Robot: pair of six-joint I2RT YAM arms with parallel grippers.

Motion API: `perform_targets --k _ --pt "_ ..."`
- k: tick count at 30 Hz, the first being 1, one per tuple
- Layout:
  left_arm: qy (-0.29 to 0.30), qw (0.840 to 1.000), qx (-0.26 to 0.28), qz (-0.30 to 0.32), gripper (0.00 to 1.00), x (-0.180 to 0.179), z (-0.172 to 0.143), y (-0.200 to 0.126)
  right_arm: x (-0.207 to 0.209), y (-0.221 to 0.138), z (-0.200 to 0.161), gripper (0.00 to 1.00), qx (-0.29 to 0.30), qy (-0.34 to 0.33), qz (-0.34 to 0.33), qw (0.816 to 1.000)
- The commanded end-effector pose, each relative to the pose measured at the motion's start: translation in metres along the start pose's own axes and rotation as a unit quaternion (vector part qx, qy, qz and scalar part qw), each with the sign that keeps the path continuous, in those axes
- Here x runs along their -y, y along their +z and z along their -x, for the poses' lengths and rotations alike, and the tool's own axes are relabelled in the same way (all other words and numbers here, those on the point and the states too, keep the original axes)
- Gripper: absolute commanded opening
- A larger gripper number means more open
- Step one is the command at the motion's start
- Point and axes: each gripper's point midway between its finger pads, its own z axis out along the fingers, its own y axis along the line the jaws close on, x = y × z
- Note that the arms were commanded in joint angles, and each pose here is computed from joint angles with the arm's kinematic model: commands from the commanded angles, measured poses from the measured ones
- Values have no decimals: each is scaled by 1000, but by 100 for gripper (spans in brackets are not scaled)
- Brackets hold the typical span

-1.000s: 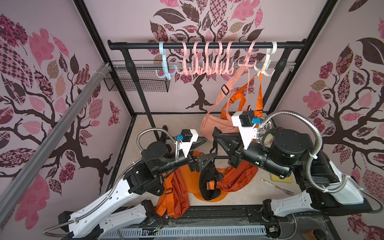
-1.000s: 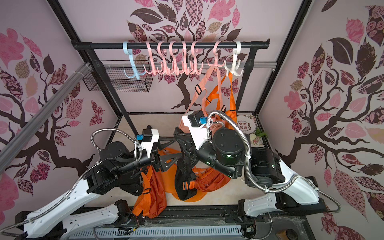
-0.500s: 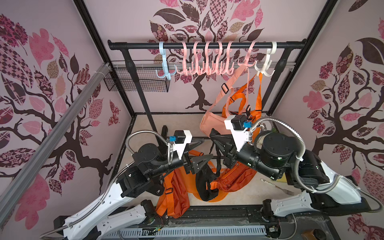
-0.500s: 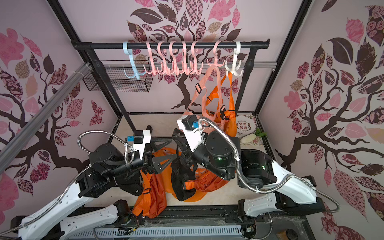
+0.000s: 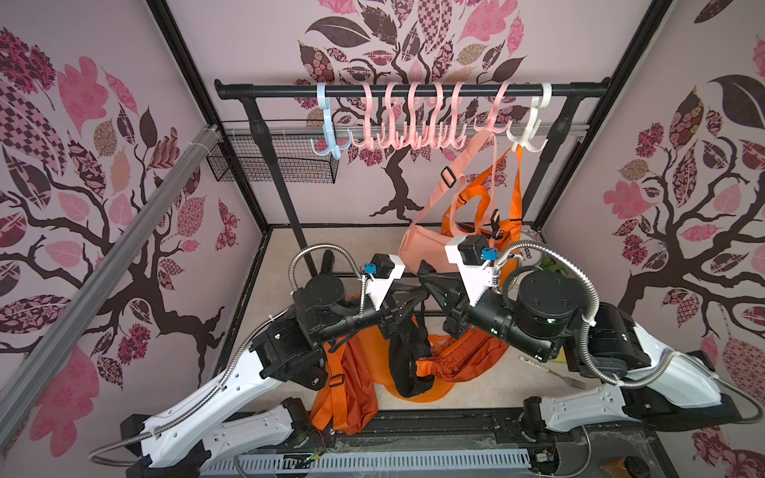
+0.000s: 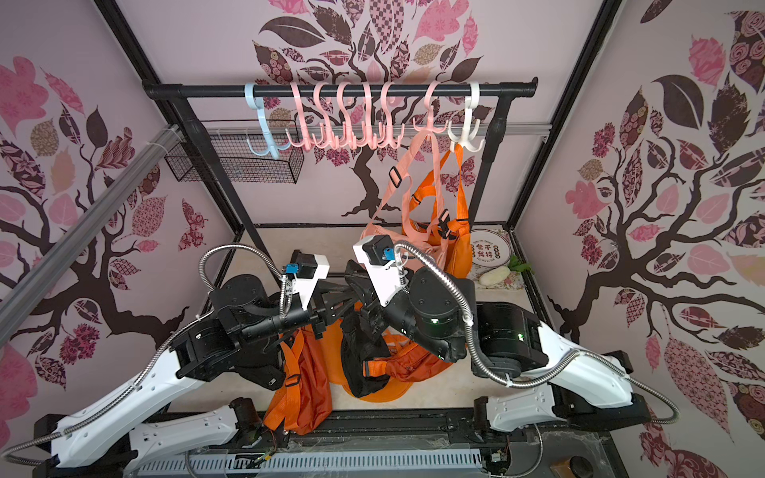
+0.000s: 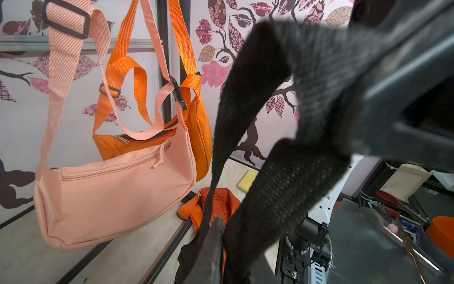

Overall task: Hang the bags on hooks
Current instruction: Pick up the bag from the bag.

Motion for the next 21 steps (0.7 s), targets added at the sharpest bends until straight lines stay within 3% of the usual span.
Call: perform_targets --k 1,3,4,10,15,21 --pt "23 998 38 33 1 -3 37 -25 16 -14 2 0 20 12 -20 1000" --pt "32 997 35 57 0 -9 43 -33 23 -15 -9 0 17 9 -32 999" --pt "32 996 33 70 0 -13 46 -37 25 -16 -16 5 13 8 -35 999" --pt "52 992 21 113 0 -22 64 -55 37 -24 -47 68 9 8 -37 999" --pt "62 991 16 114 0 -20 76 -58 45 -28 -71 84 16 6 -40 999" --pt "70 990 15 120 0 -20 84 -60 13 -10 -119 90 0 -3 45 999"
